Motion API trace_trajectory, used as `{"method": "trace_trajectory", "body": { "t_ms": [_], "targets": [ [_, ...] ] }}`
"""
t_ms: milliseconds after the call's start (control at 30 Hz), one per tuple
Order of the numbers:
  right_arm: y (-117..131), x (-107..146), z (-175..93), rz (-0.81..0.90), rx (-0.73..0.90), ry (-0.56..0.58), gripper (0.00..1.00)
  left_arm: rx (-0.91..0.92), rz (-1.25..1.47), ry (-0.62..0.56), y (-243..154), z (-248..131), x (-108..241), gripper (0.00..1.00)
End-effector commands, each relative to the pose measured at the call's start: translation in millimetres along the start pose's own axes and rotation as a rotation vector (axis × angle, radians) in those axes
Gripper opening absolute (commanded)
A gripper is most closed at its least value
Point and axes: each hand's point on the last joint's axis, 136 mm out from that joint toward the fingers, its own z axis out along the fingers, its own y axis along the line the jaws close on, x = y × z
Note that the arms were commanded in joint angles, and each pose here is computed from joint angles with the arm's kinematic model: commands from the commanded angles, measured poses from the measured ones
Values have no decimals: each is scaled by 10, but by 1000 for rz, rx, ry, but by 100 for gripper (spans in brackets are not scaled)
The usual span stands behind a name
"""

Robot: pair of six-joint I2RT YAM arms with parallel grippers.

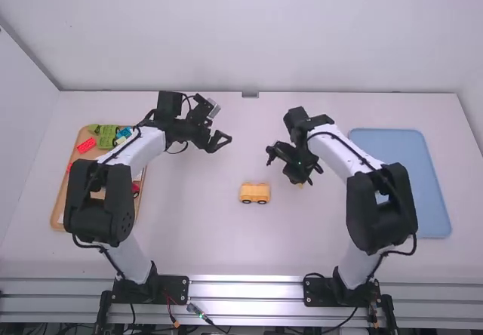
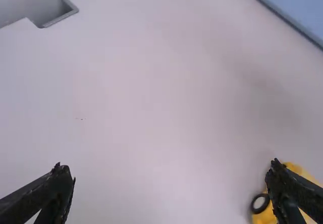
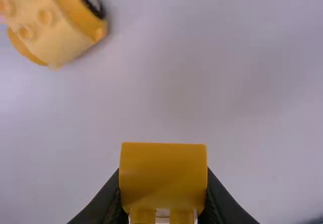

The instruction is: Assemble lego blocks to make yellow taxi

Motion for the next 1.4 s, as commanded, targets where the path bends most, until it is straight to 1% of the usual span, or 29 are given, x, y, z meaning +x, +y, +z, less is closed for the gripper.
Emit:
{"method": "trace_trajectory", "body": {
  "t_ms": [0,67,200,300,433,533,567,600,633,667,700,733,767,800,833,867,933,1000,1067,1100,1133,1267,1300,1333,1367],
  "targets": [
    [-33,10,139,-71,4,58,0,-30,17,4,78,-19,-9,99],
    [-9,40,266,-86,-15,100,0,-36,12,8,98,-25,10,99],
    [50,74,473,-175,-49,165,0,-72,9,29,153,-19,65,99],
    [110,107,568,-228,-68,212,0,-85,0,36,197,-41,91,99],
    [138,67,611,-247,-68,214,0,-94,3,39,205,-37,91,99],
    [181,32,615,-259,-67,214,4,-106,-2,38,251,-60,99,99],
    [193,24,615,-264,-68,214,6,-108,-2,38,256,-62,100,99],
    [201,18,615,-267,-67,215,10,-106,9,41,243,-53,101,99],
    [209,12,616,-270,-66,215,11,-104,22,43,237,-50,103,99],
    [210,11,616,-270,-67,215,17,-104,38,45,240,-53,106,99],
    [207,10,616,-270,-66,215,26,-108,40,45,259,-64,111,99],
    [207,10,616,-270,-66,215,29,-108,39,45,259,-64,111,99],
    [209,10,616,-270,-67,215,37,-108,40,44,255,-61,109,99],
    [208,11,616,-269,-67,215,57,-106,44,43,244,-53,100,99],
    [207,13,616,-269,-67,215,65,-106,44,43,243,-53,101,99],
    [193,23,614,-269,-60,221,99,-108,34,42,259,-64,106,99],
    [171,37,611,-262,-48,231,99,-106,35,42,246,-55,101,99],
    [85,57,596,-232,0,255,99,-101,31,50,229,-50,120,99],
    [31,13,588,-233,28,240,99,-100,22,60,232,-60,150,99],
    [-12,-81,550,-241,51,198,99,-95,37,68,229,-68,172,99],
    [-27,-113,527,-238,60,182,99,-90,49,74,217,-67,186,99],
    [-48,-232,248,-198,63,46,99,-44,148,112,119,-58,283,99],
    [-31,-294,94,-183,43,-41,99,15,219,114,24,-69,329,99],
    [-22,-313,39,-177,36,-70,99,38,242,111,-18,-70,336,99],
    [-5,-340,-68,-167,19,-128,99,90,292,100,-117,-70,354,99]
  ]
}}
